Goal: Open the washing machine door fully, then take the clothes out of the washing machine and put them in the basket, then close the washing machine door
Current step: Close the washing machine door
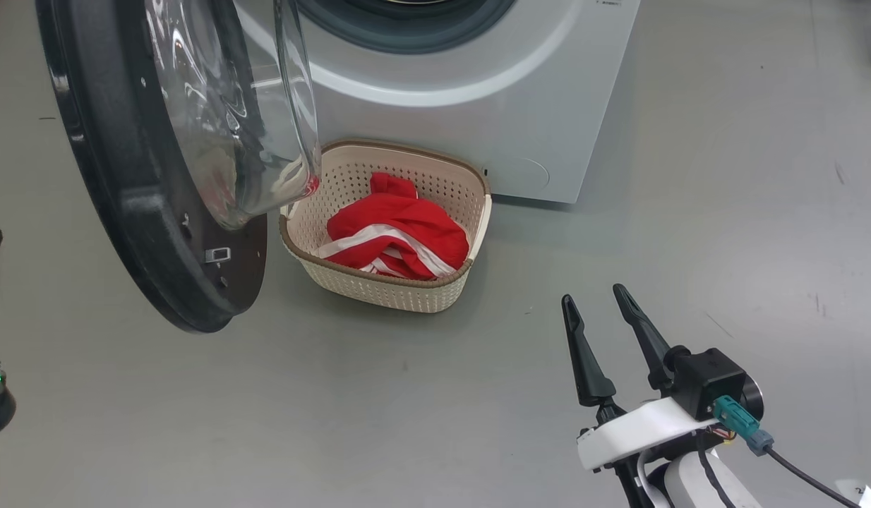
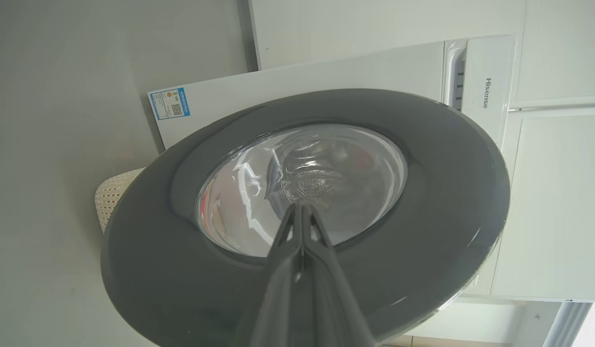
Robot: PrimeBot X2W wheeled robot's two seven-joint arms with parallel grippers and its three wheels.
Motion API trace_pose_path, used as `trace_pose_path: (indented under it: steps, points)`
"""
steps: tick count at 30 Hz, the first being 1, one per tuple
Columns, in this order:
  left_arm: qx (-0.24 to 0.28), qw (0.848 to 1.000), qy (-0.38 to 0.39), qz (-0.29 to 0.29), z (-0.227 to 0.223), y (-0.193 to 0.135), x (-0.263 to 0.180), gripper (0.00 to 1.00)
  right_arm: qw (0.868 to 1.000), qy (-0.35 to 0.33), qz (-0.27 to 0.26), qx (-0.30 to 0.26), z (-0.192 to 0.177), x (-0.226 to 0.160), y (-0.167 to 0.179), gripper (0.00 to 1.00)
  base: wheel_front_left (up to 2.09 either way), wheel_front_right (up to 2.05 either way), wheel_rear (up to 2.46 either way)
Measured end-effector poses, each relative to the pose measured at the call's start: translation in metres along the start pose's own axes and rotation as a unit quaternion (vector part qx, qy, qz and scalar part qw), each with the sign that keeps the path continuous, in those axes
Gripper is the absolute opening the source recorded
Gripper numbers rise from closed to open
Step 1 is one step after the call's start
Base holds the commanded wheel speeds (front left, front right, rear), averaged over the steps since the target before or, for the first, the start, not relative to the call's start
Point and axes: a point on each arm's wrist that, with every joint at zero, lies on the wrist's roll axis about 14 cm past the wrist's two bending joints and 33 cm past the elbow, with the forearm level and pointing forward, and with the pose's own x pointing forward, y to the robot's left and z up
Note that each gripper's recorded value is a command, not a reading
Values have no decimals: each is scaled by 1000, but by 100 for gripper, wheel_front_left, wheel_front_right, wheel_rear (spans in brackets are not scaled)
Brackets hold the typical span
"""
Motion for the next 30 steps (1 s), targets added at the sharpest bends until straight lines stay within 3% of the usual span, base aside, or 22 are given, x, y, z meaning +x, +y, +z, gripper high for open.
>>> trace_pose_path:
  steps: [17,30]
  points:
    - [-5,990,131,57,-52,31,6,0,1000,-6,-12,-9,6,-11,-6,100,0,0,0]
    - [-15,979,194,53,-87,28,15,0,999,-19,-34,-13,15,-23,-15,100,0,0,0]
